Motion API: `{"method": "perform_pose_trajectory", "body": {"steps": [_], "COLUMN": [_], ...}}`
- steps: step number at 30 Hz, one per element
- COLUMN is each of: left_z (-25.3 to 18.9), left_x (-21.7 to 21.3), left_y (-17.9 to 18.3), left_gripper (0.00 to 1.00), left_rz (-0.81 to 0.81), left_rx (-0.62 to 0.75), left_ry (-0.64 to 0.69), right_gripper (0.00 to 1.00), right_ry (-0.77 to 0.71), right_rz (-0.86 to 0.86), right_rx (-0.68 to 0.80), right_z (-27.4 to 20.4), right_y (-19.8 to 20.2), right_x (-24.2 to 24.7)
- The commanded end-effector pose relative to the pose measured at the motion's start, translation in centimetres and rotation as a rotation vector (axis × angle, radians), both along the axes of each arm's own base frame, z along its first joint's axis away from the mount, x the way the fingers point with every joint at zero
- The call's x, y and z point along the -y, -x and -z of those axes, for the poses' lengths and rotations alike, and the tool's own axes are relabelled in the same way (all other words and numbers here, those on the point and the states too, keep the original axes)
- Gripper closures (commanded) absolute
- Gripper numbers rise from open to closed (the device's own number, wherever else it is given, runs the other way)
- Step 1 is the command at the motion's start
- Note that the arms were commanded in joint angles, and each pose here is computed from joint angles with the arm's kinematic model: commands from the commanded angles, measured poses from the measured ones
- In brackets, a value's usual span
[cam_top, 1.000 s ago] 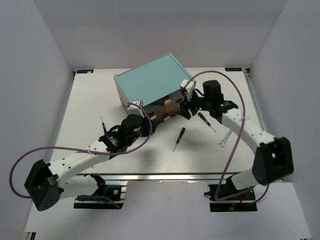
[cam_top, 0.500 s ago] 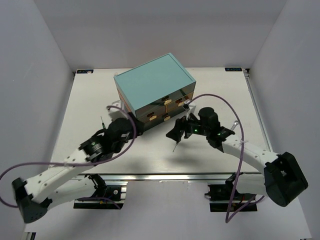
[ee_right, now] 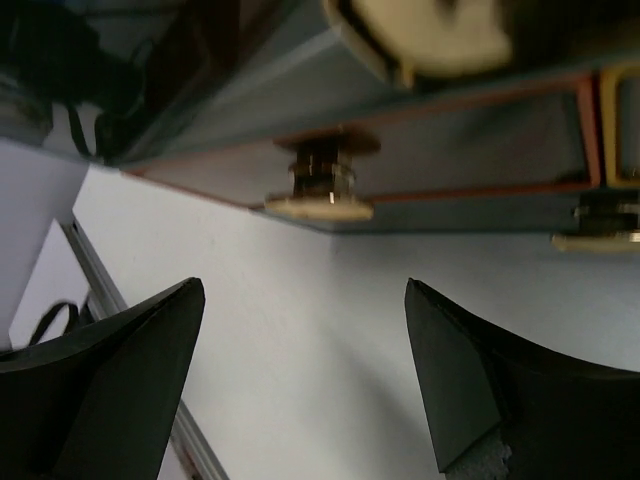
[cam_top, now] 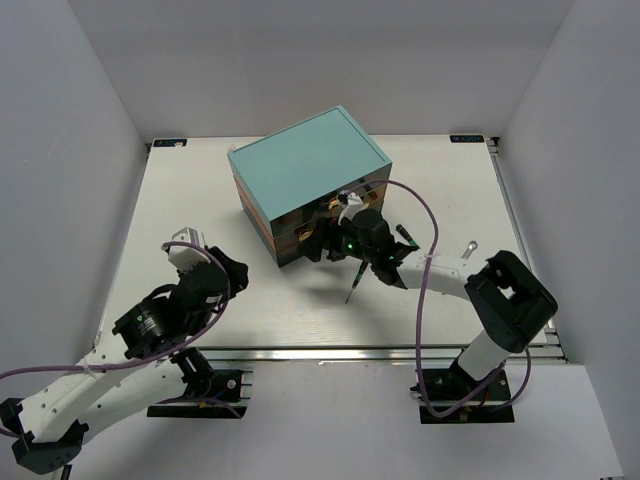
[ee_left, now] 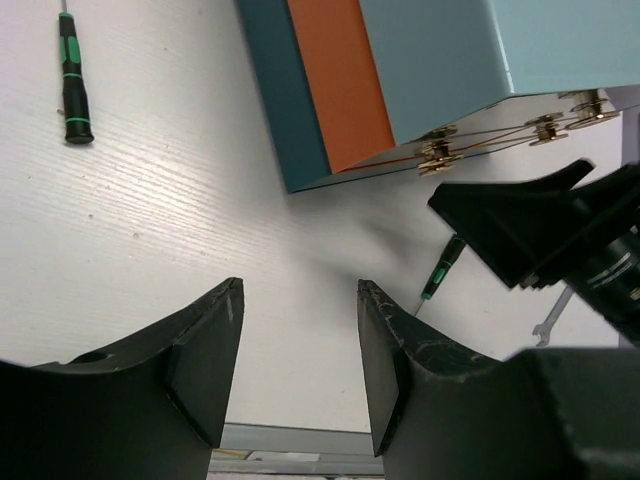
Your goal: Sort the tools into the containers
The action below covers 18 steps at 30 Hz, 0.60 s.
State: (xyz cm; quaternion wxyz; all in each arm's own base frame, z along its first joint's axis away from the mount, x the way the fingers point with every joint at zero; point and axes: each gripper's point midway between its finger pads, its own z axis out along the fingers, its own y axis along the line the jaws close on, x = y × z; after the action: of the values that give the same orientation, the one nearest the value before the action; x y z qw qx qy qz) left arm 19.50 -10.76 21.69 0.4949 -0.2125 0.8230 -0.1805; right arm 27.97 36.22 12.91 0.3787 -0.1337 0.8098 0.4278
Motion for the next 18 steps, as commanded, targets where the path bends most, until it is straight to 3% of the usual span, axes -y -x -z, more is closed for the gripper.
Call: {"method": "perform_pose_trajectory", "body": {"steps": [1, 10, 15, 18], "left_z": [0.7, 0.4, 0.4, 0.5], "left_x": [-1.0, -1.1, -1.0, -1.0], "left_y": [0.1, -0.2, -0.3, -0.4], "left_gripper": [0.4, 0.4, 0.4, 0.4], "left_rz": [-0.041, -0.059, -0.061, -0.063], "left_rx": [-0.007, 0.012, 0.017, 0.016], "left_ry": [-0.017, -0.015, -0.012, -0.017], "right_gripper": [0.15, 0.2, 0.32, 0.47], "right_ry": [-0.132, -0.118, -0.117, -0.114], "right_rz": [0.095, 0.186, 0.193, 0.164], "right_rx": [0.105, 0.094, 0.103, 0.127], "right_z": [-5.1, -4.6, -4.5, -4.3], "right_y": [-3.3, -5.3, -5.9, -5.9], "right_x": [-2.2, -3.2, -3.7, -4.2]}}
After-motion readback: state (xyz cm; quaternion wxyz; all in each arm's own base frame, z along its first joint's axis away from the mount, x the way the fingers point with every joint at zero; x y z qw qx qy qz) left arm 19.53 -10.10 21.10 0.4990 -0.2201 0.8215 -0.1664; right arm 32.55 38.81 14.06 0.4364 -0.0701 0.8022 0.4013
